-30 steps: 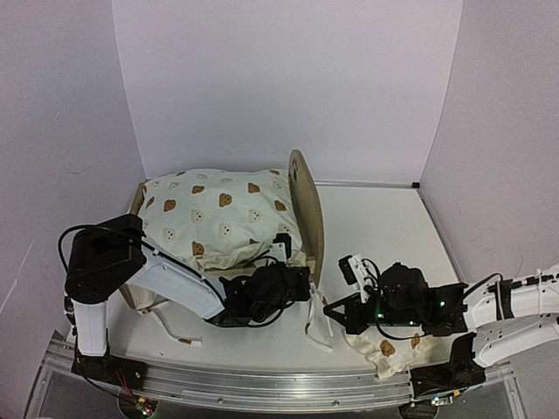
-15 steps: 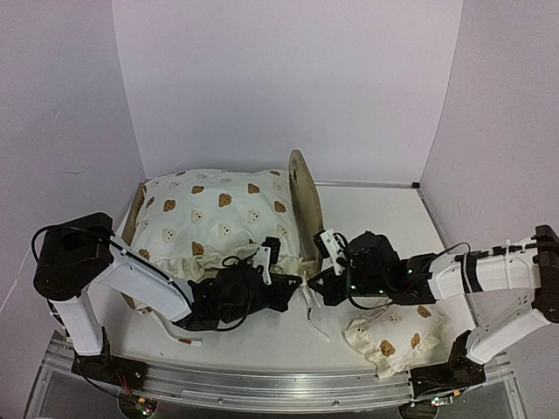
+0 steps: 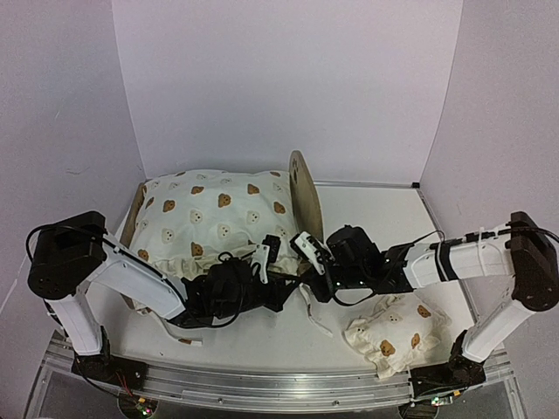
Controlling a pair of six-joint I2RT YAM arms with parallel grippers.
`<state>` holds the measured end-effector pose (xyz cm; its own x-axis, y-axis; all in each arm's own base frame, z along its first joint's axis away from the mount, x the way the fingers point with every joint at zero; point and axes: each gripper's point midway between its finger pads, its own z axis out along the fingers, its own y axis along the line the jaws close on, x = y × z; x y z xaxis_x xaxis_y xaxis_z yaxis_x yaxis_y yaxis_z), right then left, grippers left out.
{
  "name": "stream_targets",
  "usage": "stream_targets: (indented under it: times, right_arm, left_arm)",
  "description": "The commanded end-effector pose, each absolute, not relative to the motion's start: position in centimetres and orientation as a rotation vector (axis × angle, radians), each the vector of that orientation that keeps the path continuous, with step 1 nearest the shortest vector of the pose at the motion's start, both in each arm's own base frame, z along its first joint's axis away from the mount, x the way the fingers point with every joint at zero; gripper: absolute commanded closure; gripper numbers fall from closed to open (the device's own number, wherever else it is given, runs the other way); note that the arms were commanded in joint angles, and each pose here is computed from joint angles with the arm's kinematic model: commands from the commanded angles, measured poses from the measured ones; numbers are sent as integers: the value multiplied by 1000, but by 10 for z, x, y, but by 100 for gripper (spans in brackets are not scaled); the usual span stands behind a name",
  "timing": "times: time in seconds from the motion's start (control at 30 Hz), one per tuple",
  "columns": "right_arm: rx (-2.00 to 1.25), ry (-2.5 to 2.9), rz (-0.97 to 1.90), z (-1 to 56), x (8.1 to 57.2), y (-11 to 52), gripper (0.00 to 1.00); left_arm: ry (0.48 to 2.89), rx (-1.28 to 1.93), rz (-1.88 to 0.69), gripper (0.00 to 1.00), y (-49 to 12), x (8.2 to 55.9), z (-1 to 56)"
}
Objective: Set up the pet bed
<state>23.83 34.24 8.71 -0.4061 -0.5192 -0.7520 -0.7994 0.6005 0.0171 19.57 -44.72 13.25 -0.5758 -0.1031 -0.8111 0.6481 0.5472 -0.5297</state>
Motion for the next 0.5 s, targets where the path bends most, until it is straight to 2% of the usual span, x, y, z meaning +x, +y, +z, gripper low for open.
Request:
stream_targets:
  times: [0.0, 0.3, 0.4, 0.47]
  right_arm:
    - [-1276, 1839, 428, 116, 252, 373, 100]
    - [-1522, 1632, 438, 105, 242, 390, 100]
    - [-1513, 1618, 466, 110, 245, 389, 100]
    - [-1517, 1609, 490, 112, 245, 388, 100]
  left_arm:
    - [1820, 480, -1227, 100, -455, 190, 171]
    - [1811, 467, -1258, 96, -453, 197, 179]
    - [1832, 446, -1255, 75, -439, 193, 175]
    - [1834, 431, -1257, 65, -422, 187, 177]
